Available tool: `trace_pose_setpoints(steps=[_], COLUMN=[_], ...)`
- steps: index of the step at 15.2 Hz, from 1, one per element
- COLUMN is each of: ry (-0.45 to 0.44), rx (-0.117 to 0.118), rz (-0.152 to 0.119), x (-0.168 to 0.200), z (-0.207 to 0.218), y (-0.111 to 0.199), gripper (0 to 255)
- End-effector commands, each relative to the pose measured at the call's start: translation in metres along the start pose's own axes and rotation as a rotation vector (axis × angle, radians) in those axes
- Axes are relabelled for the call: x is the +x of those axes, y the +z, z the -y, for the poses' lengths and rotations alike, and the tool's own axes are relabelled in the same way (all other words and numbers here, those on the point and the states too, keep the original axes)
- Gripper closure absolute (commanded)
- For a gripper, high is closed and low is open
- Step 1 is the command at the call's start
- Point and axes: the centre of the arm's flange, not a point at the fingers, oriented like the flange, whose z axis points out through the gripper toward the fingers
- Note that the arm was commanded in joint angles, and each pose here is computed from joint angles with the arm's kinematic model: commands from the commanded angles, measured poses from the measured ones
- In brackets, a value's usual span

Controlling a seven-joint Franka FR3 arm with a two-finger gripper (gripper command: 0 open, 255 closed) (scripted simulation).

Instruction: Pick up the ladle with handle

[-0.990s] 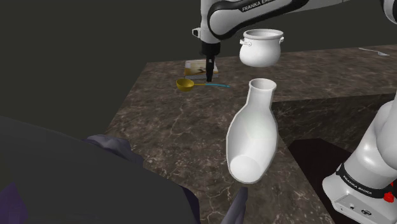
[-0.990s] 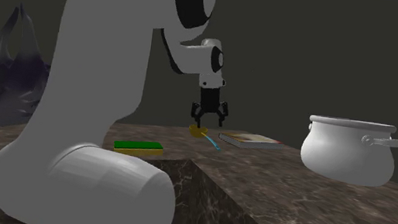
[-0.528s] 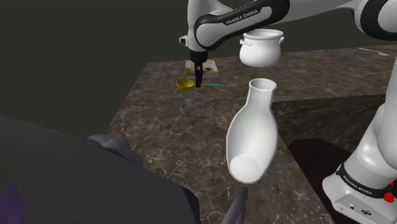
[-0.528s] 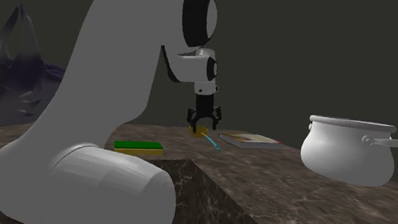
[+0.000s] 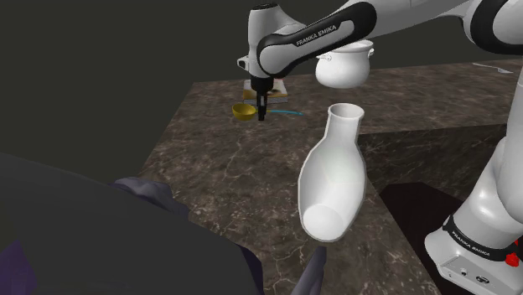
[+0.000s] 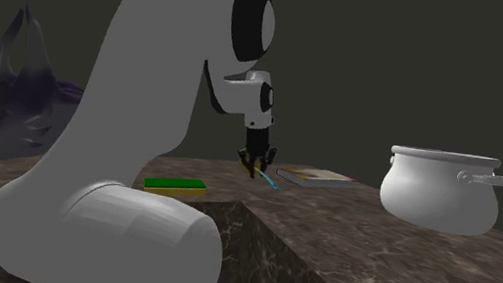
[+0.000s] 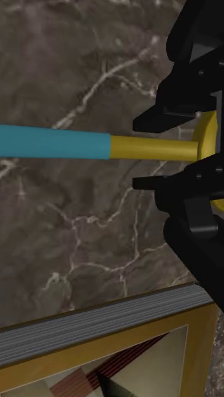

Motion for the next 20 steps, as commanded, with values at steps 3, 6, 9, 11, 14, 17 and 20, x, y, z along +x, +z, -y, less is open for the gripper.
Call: trace_pose_setpoints(steps=[3,6,9,11,14,17,20], ry=[0.001,0.001,0.001,0.001,0.001,0.001,0.001], rx=[0.0,0.0,0.0,0.0,0.0,0.0,0.0], rz=[0.001,0.001,0.001,0.001,0.001,0.001,0.001], x=[-0.001,-0.001,0.0,0.001,0.002,0.004,0.005], z=[-0.001,-0.001,-0.001,-0.003,-0.005,-0.008,-0.01], y=[0.001,0.001,-0.004,-0.014,-0.03,-0.046,-0.061], gripper=[255,255,255,255,255,255,255])
